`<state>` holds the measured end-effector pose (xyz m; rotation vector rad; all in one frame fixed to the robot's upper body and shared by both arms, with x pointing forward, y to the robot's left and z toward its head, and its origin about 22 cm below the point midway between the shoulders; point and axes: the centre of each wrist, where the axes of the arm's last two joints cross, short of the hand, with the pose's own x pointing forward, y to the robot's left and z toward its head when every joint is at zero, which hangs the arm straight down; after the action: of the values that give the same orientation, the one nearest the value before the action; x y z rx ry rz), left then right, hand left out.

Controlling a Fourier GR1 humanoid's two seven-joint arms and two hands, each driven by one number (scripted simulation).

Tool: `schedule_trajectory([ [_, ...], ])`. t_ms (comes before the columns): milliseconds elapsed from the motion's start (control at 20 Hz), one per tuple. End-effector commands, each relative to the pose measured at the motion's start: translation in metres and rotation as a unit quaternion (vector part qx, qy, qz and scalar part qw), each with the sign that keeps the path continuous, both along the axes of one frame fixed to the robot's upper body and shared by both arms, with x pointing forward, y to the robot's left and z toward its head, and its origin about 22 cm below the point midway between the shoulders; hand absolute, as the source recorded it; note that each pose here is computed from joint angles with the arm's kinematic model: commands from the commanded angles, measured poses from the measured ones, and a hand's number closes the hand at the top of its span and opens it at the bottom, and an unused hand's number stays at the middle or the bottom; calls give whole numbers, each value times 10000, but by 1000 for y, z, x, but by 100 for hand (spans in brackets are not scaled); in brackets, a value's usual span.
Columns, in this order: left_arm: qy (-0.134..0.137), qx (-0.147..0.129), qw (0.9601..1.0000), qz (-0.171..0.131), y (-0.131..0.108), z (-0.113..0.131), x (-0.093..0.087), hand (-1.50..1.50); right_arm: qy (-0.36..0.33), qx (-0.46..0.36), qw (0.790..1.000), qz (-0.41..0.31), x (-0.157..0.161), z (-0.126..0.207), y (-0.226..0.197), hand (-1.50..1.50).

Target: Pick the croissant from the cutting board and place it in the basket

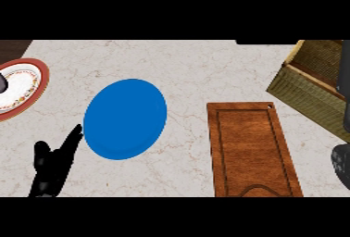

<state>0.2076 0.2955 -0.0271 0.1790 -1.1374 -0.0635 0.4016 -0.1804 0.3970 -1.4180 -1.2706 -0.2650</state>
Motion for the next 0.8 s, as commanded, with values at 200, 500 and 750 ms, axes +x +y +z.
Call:
schedule_trajectory([
  [200,576,-87,9982,118,-2,-25,-13,0,511,207,9972,-509,12,-13,-65,150],
  [500,624,-233,9977,152,-6,-27,-11,0,437,380,9977,-342,19,-43,-88,150],
  [750,502,-176,9986,54,-1,-14,-8,0,130,815,9957,-414,20,-58,-130,150],
])
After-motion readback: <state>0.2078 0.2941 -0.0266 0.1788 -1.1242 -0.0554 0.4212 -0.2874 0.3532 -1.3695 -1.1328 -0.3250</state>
